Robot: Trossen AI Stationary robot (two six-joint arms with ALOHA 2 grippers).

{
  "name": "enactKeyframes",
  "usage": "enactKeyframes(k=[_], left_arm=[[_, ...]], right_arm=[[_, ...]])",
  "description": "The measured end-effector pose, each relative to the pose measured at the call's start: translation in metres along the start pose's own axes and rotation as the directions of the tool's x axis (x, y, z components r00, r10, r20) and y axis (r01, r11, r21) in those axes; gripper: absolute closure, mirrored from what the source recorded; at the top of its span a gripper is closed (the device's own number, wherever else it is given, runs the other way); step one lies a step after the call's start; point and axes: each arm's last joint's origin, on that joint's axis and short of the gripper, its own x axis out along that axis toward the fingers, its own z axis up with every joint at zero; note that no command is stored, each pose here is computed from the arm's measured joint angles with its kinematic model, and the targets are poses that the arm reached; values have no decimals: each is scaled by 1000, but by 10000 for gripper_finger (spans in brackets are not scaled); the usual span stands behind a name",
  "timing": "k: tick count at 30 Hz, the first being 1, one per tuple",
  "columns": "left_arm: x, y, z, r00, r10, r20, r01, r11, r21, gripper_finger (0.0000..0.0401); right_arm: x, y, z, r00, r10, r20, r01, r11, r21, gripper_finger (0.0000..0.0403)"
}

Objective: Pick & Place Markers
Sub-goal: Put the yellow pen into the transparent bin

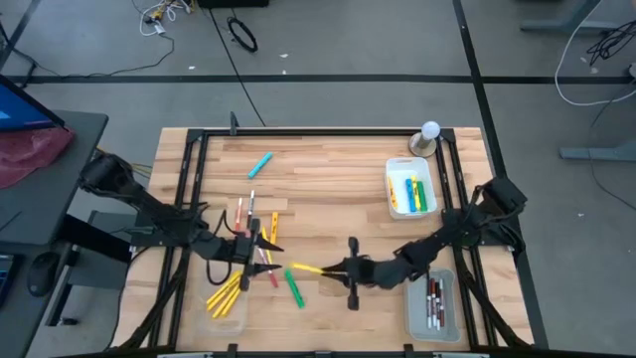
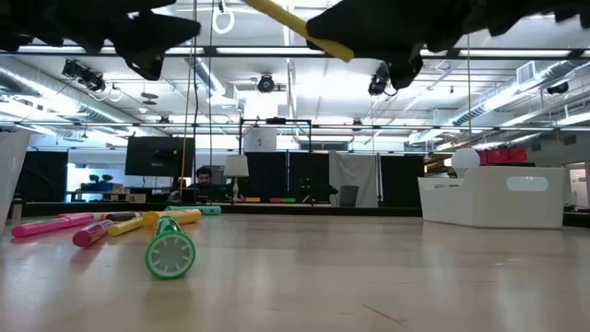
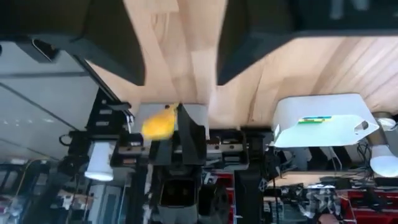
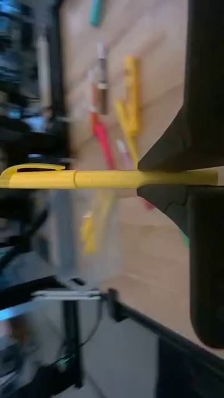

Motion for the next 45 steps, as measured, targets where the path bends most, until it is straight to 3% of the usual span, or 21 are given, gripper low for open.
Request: enactKeyframes(k=[5, 13, 19, 28, 34, 38, 41, 45], left_arm=[[13, 5, 1, 996, 42, 81, -42, 999, -11, 130], [59, -3, 26, 967, 122, 223, -137, 989, 54, 138], [73, -11, 42, 955, 125, 269, -150, 986, 75, 189], [69, -20, 43, 958, 131, 255, -155, 985, 78, 358], [52, -30, 56, 961, 164, 222, -192, 975, 109, 362], [34, -42, 81, 962, 237, 136, -255, 957, 139, 361], [19, -50, 102, 960, 280, 0, -277, 951, 140, 362], [3, -53, 117, 926, 247, -286, -262, 965, -13, 361]], right_arm=[[-1, -26, 6, 978, -1, 211, -7, 999, 38, 392], [8, -44, 19, 960, 34, 278, -41, 999, 19, 392], [9, -45, 19, 960, 40, 278, -45, 999, 14, 392], [7, -41, 18, 959, 56, 276, -52, 998, -22, 390], [6, -42, 21, 952, 28, 304, -38, 999, 27, 342], [6, -41, 22, 949, 33, 315, -48, 998, 40, 289], [6, -42, 22, 951, 32, 309, -46, 998, 37, 255], [7, -42, 19, 959, 33, 283, -42, 999, 26, 226]])
